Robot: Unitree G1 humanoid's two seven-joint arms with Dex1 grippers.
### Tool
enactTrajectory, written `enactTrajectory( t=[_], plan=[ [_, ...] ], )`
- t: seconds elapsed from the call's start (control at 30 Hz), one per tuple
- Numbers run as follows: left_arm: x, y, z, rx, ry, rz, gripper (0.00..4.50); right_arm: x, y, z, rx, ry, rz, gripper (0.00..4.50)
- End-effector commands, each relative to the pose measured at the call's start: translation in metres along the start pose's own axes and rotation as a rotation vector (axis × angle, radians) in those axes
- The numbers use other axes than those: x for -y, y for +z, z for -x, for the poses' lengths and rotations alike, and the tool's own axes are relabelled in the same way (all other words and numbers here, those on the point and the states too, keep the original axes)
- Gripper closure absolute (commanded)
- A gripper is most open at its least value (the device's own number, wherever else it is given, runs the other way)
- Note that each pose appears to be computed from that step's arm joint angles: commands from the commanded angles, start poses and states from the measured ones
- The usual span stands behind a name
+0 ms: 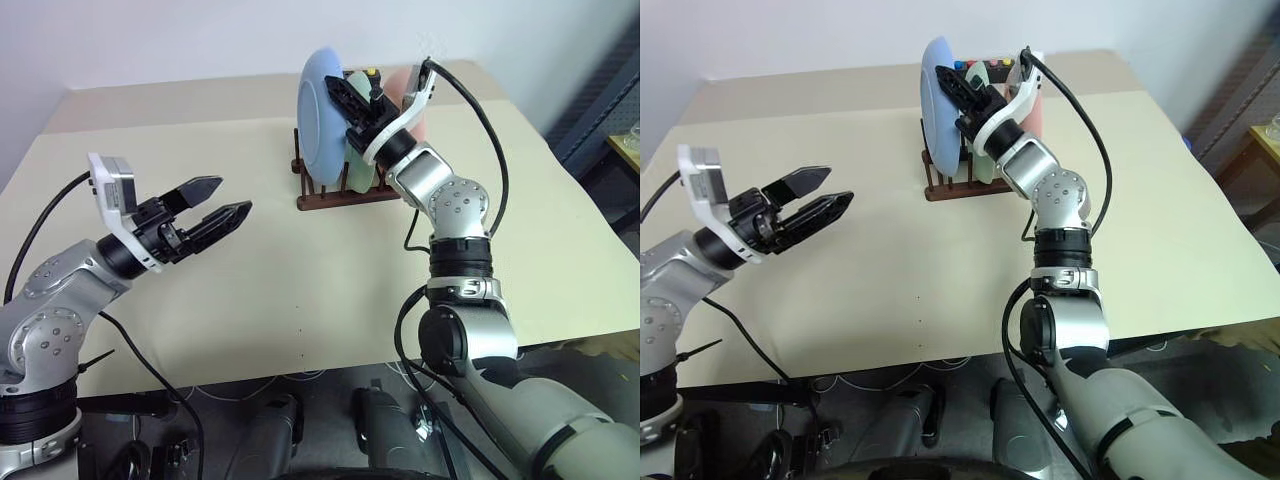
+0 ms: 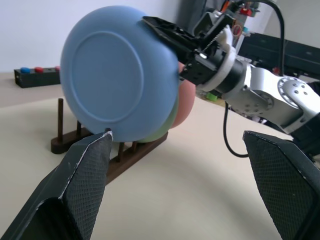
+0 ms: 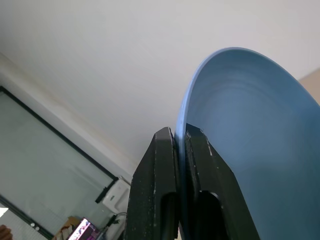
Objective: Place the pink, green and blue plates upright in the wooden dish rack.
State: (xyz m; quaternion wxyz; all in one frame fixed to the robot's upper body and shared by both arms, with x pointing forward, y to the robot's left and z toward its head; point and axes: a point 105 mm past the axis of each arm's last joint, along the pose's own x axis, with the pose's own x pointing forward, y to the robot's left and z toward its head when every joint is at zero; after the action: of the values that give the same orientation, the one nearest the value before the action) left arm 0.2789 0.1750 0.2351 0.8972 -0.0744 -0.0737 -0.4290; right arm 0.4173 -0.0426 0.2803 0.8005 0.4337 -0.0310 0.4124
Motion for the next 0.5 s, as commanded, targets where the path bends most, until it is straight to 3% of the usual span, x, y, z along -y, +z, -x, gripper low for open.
enactTrajectory(
  t=[0.03,0.23,0.33,0.5],
  plan=[
    [0.0042,0.0110,0.0006,0.030,-0.012,-0.044,0.21,-0.0108,0.0106,-0.0100,0.002,0.020,0.047,4.50],
    [0.0018,0.0095,-0.0037,0.023,0.018,-0.080,0.21,-0.0104,0.0044,-0.0146,-0.053,0.031,0.110,4.50],
    [0.0015,0.0104,-0.0045,0.027,0.022,-0.087,0.00,-0.0123,0.0029,-0.0148,-0.067,0.049,0.124,3.45],
    [-0.0001,0.0117,-0.0040,0.032,0.026,-0.089,0.00,-0.0161,0.0043,-0.0154,-0.070,0.057,0.175,1.03]
  ],
)
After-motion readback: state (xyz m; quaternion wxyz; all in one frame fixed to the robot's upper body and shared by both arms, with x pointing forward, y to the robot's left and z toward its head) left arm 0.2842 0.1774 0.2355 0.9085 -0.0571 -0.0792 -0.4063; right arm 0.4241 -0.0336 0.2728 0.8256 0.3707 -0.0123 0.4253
